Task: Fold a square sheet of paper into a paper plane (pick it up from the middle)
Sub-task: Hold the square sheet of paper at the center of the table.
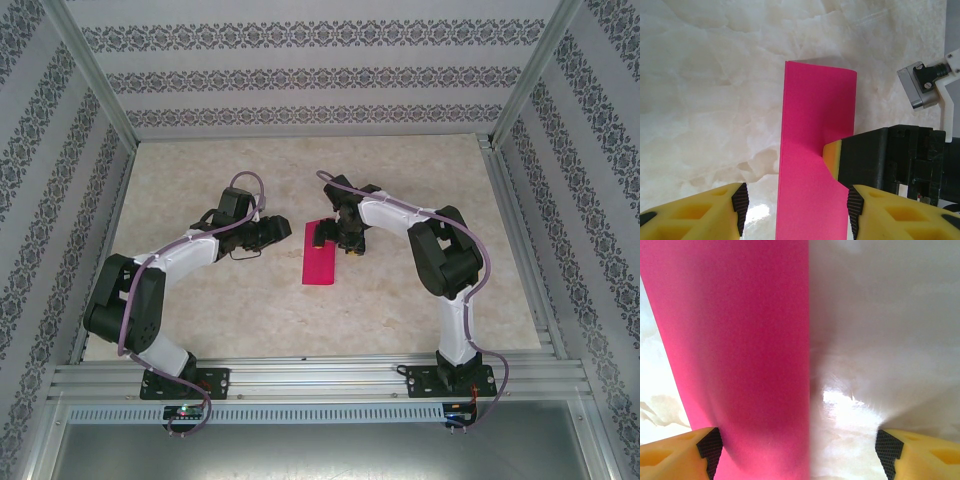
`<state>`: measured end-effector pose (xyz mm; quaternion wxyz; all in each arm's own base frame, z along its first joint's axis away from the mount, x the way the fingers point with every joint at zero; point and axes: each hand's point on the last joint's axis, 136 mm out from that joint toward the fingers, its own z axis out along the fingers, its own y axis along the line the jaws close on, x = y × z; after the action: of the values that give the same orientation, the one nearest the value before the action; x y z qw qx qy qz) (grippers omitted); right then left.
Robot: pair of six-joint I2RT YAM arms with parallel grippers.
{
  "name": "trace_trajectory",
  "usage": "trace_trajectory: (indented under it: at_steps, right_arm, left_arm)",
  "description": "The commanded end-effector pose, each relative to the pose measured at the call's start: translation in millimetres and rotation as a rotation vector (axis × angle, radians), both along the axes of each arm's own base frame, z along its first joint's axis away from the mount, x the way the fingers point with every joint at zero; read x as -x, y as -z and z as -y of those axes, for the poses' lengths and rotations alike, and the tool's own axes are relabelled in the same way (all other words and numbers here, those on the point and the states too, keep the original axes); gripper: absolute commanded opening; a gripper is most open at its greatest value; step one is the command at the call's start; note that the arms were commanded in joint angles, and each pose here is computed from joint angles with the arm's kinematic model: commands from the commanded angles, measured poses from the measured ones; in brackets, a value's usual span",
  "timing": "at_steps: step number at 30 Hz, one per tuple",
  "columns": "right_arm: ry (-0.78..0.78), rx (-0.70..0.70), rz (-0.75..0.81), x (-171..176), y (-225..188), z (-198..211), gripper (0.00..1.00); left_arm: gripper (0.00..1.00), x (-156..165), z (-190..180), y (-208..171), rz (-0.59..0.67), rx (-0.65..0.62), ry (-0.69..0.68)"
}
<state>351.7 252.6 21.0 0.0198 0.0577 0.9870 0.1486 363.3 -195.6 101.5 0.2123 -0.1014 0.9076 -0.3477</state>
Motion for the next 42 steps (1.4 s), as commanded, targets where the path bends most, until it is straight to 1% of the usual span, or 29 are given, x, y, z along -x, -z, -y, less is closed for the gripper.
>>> trace_trajectory:
  at_steps: [1,5,9,13,15,16,19,26,28,42]
  right_arm:
    - [-0.003,0.152,-0.096,20.9,41.2,27.9,0.85]
    - [-0.009,0.154,-0.103,21.9,43.0,27.9,0.85]
    - [-0.001,0.155,-0.104,21.9,44.3,29.3,0.84]
    - [-0.002,0.162,-0.111,23.8,46.7,30.5,0.84]
    - [-0.002,0.166,-0.111,24.0,46.9,31.3,0.84]
    - [-0.002,0.167,-0.112,24.5,47.3,31.7,0.84]
    - [0.0,0.176,-0.111,24.4,47.8,33.8,0.84]
    - [0.0,0.169,-0.116,26.4,50.5,32.5,0.84]
    - [0.003,0.169,-0.115,25.9,50.4,33.1,0.84]
    - [0.006,0.154,-0.12,28.7,51.8,30.8,0.84]
  left_arm:
    - [0.58,-0.7,7.3,0.8,0.007,0.022,0.015]
    - [0.56,-0.1,9.2,3.0,-0.002,0.025,0.021]
    - [0.5,-1.5,13.6,5.7,-0.013,0.035,0.026]
    - [0.33,-3.8,20.5,12.7,-0.046,0.039,0.029]
    - [0.17,-5.6,29.8,15.8,-0.061,0.053,0.045]
    - [0.13,-5.7,34.1,18.6,-0.072,0.059,0.051]
    - [0.06,-8.4,45.4,27.5,-0.11,0.059,0.058]
    - [0.0,-11.4,70.9,38.2,-0.129,0.093,0.089]
    - [0.0,-10.7,74.6,42.3,-0.143,0.089,0.096]
    - [0.0,-4.8,76.2,69.0,-0.205,0.057,0.094]
